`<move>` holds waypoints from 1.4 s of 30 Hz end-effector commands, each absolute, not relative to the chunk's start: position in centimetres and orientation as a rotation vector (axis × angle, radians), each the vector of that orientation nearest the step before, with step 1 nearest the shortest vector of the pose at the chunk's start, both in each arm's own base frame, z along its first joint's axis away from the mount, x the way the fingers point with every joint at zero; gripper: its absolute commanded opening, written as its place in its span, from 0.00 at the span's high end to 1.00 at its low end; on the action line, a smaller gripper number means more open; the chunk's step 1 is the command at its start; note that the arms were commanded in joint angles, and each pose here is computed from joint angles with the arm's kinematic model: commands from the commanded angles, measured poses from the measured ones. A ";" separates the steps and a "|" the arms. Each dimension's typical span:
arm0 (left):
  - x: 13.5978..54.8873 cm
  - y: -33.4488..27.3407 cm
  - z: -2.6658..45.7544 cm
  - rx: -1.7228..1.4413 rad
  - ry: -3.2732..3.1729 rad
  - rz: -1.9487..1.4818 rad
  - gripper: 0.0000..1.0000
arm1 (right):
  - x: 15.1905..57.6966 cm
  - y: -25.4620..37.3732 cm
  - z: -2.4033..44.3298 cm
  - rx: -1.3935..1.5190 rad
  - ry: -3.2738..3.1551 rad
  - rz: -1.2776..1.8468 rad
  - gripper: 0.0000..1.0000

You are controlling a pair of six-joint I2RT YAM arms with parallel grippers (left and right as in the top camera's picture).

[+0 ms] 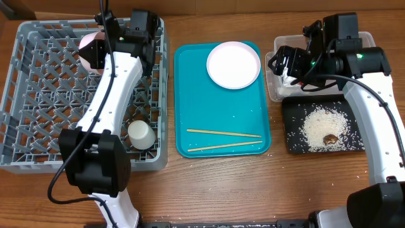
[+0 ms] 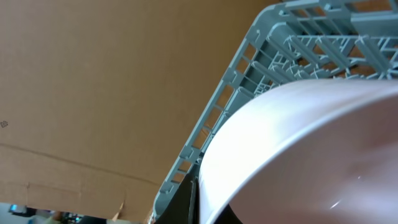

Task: Sort waste into correct bins and load items into the dishwasher
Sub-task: 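Lift the pink bowl and place it upright in the rack, then move the left gripper to the pink plate and grasp its edge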

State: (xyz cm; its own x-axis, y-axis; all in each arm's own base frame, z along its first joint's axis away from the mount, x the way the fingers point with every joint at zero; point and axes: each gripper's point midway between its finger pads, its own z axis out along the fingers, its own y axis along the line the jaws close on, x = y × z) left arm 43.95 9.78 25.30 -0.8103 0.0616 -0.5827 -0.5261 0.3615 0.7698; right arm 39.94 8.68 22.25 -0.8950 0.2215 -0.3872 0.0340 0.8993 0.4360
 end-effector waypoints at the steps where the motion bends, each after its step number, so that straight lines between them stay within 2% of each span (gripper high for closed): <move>1: 44.1 9.6 21.4 -0.317 2.114 1.601 0.96 | 40.1 8.8 22.9 0.177 2.608 0.590 0.00; 10: 45.0 9.3 16.8 -0.241 2.133 1.691 0.96 | 40.1 8.8 22.9 0.177 2.608 0.590 0.00; 21: 45.4 5.1 13.0 -0.095 2.300 1.520 0.95 | 40.1 8.8 22.9 0.177 2.608 0.590 0.00; 23: 45.4 4.4 12.3 -0.071 2.339 1.477 0.85 | 40.1 8.8 22.9 0.177 2.608 0.590 0.00; 25: 45.3 4.0 12.1 -0.054 2.354 1.464 0.66 | 40.1 8.8 22.9 0.177 2.608 0.590 0.00; 28: 45.3 3.5 12.0 -0.040 2.362 1.454 0.04 | 40.1 8.8 22.9 0.177 2.608 0.590 0.00; 29: 45.3 3.4 12.1 -0.037 2.360 1.453 0.00 | 40.1 8.8 22.9 0.177 2.608 0.590 0.00; 34: 45.4 2.2 13.4 -0.003 2.409 1.395 0.00 | 40.1 8.8 22.9 0.177 2.608 0.590 0.00; 42: 46.6 -1.2 17.5 -0.041 2.532 1.039 0.00 | 40.1 8.8 22.9 0.177 2.608 0.590 0.00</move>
State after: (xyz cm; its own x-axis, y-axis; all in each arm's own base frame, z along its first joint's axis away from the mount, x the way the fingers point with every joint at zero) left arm 45.63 0.86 15.42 -0.9431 0.1613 -0.2908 -0.1399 0.6010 0.7870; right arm 39.94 8.68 22.24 -0.8950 0.2216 -0.3872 0.0342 0.8994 0.4357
